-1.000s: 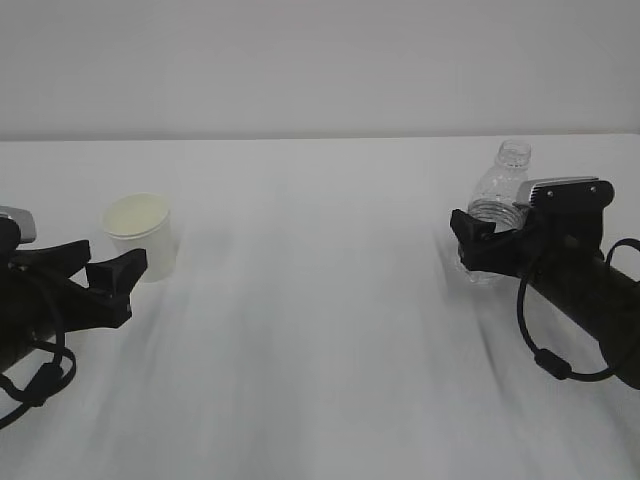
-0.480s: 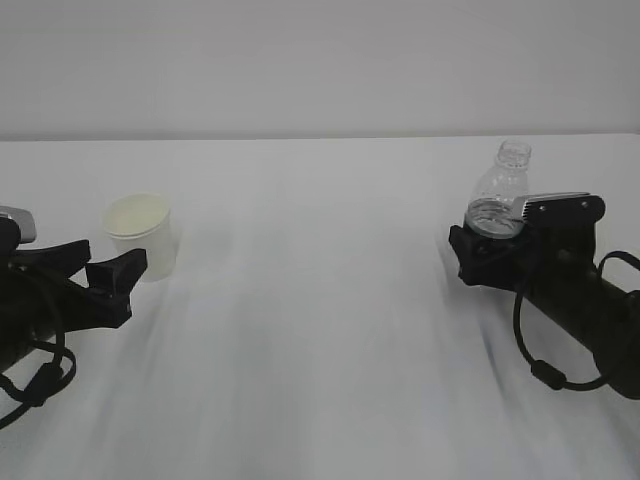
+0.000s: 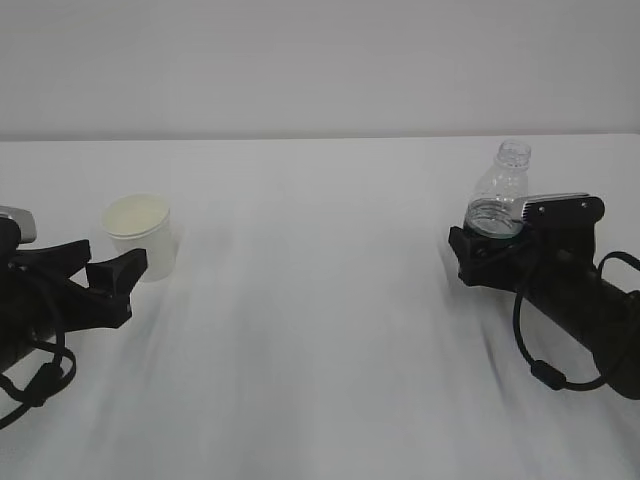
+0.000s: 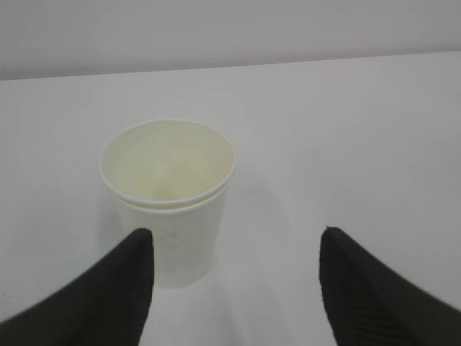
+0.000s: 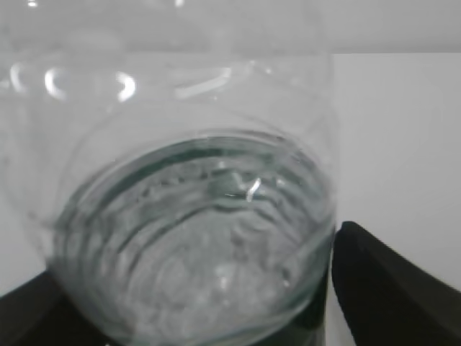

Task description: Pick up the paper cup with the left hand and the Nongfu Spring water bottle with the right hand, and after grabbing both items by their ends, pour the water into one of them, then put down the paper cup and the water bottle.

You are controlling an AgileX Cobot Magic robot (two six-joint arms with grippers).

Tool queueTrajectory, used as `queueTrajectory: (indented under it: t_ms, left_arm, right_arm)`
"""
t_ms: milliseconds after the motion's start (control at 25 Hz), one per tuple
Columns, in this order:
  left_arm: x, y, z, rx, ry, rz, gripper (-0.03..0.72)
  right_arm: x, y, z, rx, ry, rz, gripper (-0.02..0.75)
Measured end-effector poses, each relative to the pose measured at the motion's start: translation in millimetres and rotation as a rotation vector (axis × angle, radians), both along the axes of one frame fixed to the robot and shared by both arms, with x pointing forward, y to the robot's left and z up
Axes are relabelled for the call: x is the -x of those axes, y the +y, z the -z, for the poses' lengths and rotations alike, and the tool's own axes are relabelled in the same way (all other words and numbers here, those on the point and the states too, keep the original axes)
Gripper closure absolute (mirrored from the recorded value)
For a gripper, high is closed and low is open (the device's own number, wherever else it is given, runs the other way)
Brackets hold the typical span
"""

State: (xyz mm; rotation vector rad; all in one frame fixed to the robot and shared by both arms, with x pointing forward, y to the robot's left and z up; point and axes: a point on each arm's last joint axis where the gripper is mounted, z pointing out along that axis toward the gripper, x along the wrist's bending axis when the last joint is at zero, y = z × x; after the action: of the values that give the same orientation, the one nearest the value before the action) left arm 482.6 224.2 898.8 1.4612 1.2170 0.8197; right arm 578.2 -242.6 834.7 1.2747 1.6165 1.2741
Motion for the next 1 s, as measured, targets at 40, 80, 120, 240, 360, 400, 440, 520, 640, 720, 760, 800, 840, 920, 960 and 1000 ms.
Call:
queueTrajectory:
  t_ms: [40, 80, 120, 240, 360, 400, 440, 520, 640, 720, 760, 800, 840, 920, 960, 1000]
  left_arm:
    - [0.0, 0.0, 0.0, 0.000, 0.000, 0.000, 0.175]
    - [0.0, 0.0, 0.0, -0.001, 0.000, 0.000, 0.175]
    - [0.0, 0.0, 0.0, -0.001, 0.000, 0.000, 0.175]
    - [0.0, 0.0, 0.0, -0.001, 0.000, 0.000, 0.175]
    - [0.0, 0.0, 0.0, -0.001, 0.000, 0.000, 0.175]
    - [0.0, 0.0, 0.0, -0.001, 0.000, 0.000, 0.175]
    - [0.0, 0.0, 0.0, -0.001, 0.000, 0.000, 0.175]
    - [0.0, 0.0, 0.0, -0.001, 0.000, 0.000, 0.175]
    - [0.0, 0.0, 0.0, -0.001, 0.000, 0.000, 0.175]
    - [0.0, 0.0, 0.0, -0.001, 0.000, 0.000, 0.175]
    - [0.0, 0.0, 0.0, -0.001, 0.000, 0.000, 0.175]
    - [0.0, 0.0, 0.0, -0.001, 0.000, 0.000, 0.175]
    - [0.0, 0.0, 0.0, -0.001, 0.000, 0.000, 0.176]
    - [0.0, 0.0, 0.0, -0.001, 0.000, 0.000, 0.176]
    - [0.0, 0.0, 0.0, -0.001, 0.000, 0.000, 0.176]
    - [0.0, 0.0, 0.0, -0.002, -0.001, 0.001, 0.176]
  right_arm:
    - [0.0, 0.0, 0.0, 0.000, 0.000, 0.000, 0.075]
    - [-0.3, 0.0, -1.5, -0.001, -0.004, 0.000, 0.075]
    - [-0.6, 0.1, -3.4, -0.001, -0.010, 0.000, 0.075]
    - [-2.7, 0.3, -6.3, -0.003, -0.022, 0.000, 0.075]
    - [-2.7, 0.3, -6.4, -0.003, -0.022, 0.000, 0.076]
    - [-2.7, 0.3, -6.4, -0.003, -0.022, 0.000, 0.076]
    - [-2.7, 0.3, -6.4, -0.003, -0.022, 0.000, 0.078]
    - [-2.7, 0.2, -6.4, -0.003, -0.022, 0.002, 0.092]
    - [-2.7, 0.2, -6.4, -0.003, -0.022, 0.002, 0.153]
    - [-2.7, 0.3, -6.4, -0.001, -0.023, -0.001, 0.203]
    - [-2.8, 0.3, -7.0, 0.001, -0.025, -0.001, 0.218]
    - [-2.7, 0.5, -6.9, 0.003, -0.025, -0.004, 0.231]
    - [-2.7, 0.6, -6.9, 0.003, -0.025, -0.005, 0.239]
    - [-2.6, 0.8, -6.9, 0.005, -0.026, -0.008, 0.248]
    - [-2.6, 1.0, -6.9, 0.005, -0.026, -0.010, 0.252]
    - [-2.6, 1.0, -6.9, 0.005, -0.026, -0.010, 0.256]
